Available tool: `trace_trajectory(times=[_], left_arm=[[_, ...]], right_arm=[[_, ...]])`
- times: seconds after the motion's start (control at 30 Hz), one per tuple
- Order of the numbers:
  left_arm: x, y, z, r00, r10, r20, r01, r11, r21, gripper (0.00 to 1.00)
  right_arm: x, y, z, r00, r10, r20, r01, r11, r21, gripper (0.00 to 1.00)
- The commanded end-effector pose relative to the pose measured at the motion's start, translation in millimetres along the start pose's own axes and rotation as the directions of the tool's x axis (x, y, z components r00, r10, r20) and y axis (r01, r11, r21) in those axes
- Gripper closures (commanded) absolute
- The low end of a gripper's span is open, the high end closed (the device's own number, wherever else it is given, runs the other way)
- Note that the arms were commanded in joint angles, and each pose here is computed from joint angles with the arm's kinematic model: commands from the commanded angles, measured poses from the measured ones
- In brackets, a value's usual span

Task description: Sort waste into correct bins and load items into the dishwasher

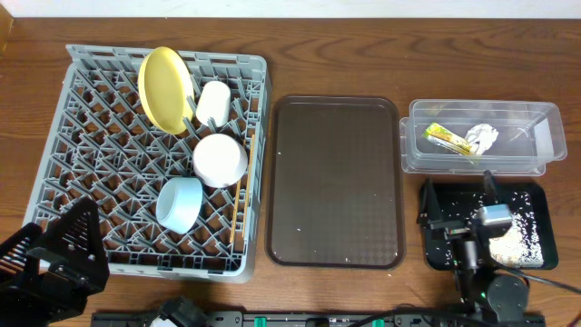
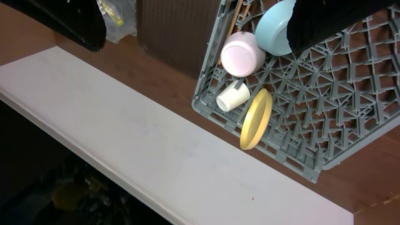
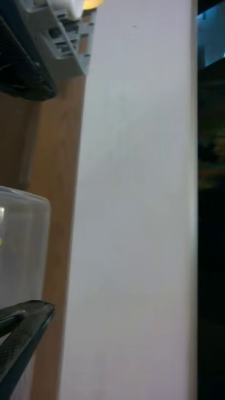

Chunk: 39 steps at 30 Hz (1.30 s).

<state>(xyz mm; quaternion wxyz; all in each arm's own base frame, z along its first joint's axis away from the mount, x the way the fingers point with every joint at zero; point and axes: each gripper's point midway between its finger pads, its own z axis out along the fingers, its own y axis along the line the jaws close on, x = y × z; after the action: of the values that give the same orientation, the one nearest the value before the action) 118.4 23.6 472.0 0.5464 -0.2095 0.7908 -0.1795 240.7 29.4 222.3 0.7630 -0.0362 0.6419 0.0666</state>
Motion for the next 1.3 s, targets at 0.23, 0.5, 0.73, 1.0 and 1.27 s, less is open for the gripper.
trace_trajectory(times=[0.23, 0.5, 0.73, 1.0, 1.27], left_arm=[[-3, 3, -2, 1.0, 0.004, 0.017, -0.004, 1.0, -0.012, 0.06], [-3, 3, -2, 1.0, 0.004, 0.017, -0.004, 1.0, -0.012, 0.06], [-3, 3, -2, 1.0, 0.004, 0.018, -0.004, 1.0, -0.012, 0.06], [-3, 3, -2, 1.0, 0.004, 0.017, -0.004, 1.0, -0.012, 0.06], [-3, 3, -2, 1.0, 0.004, 0.018, -0.004, 1.0, -0.014, 0.06]], right_arm=[[67, 1, -8, 0.967, -0.03, -0.251, 0.028, 1.0, -0.012, 0.01], [64, -1, -7, 0.97, -0.03, -0.241, 0.03, 1.0, -0.005, 0.01], [64, -1, -7, 0.97, -0.03, -0.242, 0.03, 1.0, -0.005, 0.01], [64, -1, -7, 0.97, -0.03, -0.242, 0.03, 1.0, -0.005, 0.01], [64, -1, -7, 0.97, -0.03, -0.242, 0.03, 1.0, -0.005, 0.01]])
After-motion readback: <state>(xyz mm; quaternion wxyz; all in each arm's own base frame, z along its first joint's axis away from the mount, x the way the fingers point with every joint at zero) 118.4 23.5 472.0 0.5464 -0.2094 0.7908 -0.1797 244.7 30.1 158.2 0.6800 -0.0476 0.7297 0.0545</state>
